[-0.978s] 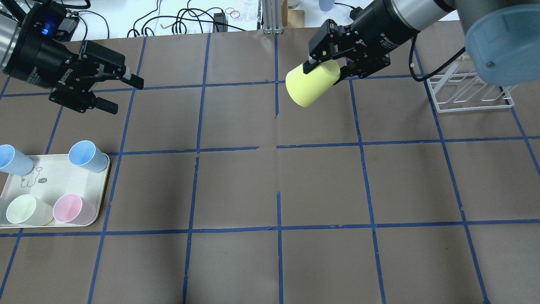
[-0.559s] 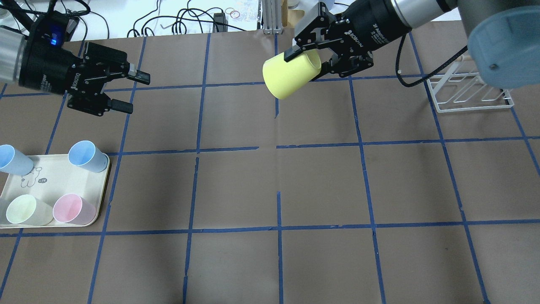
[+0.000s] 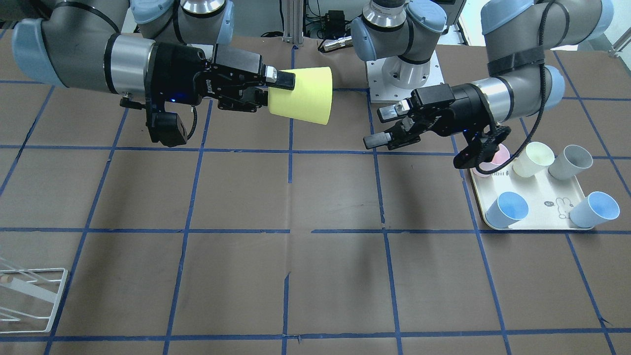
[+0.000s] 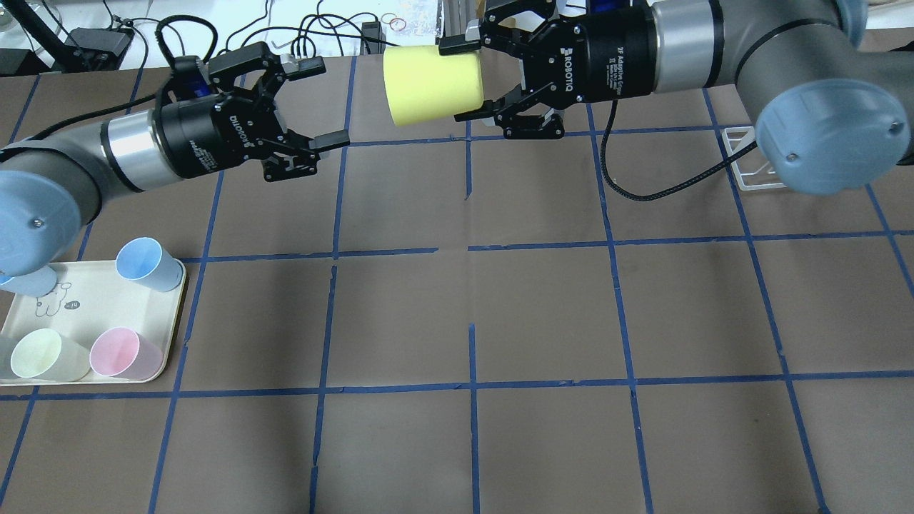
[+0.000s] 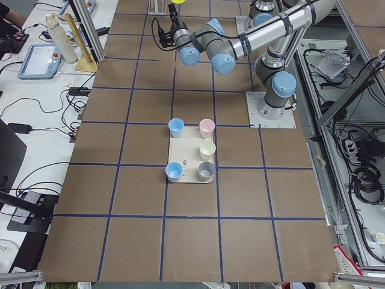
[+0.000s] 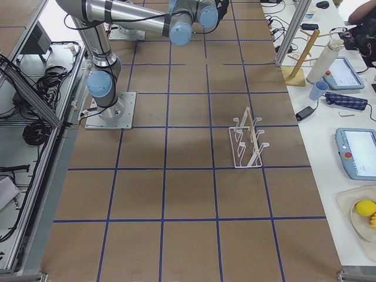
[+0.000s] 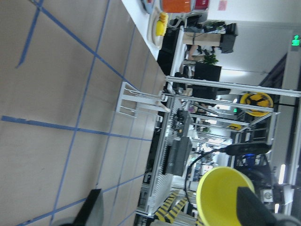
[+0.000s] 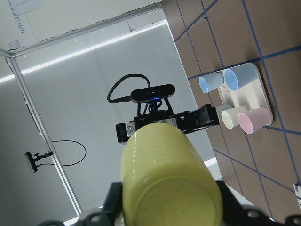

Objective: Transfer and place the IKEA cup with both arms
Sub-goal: 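Carry the yellow cup toward the table center while the left gripper approaches, then grasp the yellow cup's open end with the left gripper, then open the right gripper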

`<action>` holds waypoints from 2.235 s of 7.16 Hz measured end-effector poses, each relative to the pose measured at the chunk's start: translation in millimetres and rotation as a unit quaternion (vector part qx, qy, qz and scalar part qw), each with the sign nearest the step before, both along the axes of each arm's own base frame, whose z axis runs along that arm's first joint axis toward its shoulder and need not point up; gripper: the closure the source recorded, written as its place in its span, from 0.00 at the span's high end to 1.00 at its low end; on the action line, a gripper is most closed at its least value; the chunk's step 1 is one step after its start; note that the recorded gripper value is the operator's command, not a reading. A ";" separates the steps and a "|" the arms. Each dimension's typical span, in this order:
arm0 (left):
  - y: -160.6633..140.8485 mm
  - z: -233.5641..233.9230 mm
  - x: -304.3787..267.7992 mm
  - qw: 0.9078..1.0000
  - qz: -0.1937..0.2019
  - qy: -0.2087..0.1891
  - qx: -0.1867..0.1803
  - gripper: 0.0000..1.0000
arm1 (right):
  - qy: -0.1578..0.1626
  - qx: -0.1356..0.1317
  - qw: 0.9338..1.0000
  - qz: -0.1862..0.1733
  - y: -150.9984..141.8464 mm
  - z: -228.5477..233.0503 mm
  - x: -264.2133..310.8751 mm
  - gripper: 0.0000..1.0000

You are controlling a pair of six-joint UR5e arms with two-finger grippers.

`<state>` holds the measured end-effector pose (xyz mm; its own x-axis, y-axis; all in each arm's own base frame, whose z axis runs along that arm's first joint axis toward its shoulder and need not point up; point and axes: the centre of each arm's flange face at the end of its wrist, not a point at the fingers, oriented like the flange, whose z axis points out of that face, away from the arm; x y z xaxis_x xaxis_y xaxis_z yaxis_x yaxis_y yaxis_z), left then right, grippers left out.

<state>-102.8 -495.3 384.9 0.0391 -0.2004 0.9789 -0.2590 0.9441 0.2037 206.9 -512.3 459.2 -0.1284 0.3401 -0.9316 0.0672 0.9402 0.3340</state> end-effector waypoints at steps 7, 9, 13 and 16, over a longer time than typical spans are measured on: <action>20.6 11.0 -60.4 0.999 -0.047 0.022 -0.004 0.76 | -0.010 0.010 1.000 0.008 1.9 -2.5 11.1 0.00; 20.4 14.1 -62.9 0.999 -0.048 0.024 -0.007 0.72 | -0.010 0.013 1.000 0.008 0.7 -3.6 11.7 0.00; 15.0 11.4 -59.4 0.999 -0.047 0.020 -0.016 0.38 | -0.012 0.024 1.000 0.002 -2.2 -1.2 7.6 0.00; 16.2 13.7 -59.4 0.999 -0.047 0.019 -0.019 0.05 | -0.009 0.034 0.999 0.000 -2.3 -3.3 5.9 0.00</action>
<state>-162.2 -479.0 398.6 0.0597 -0.1684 0.9839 -0.1621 0.9710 0.1760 212.7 -514.5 455.9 -0.1109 0.4032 -0.9084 0.0609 0.9150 0.3988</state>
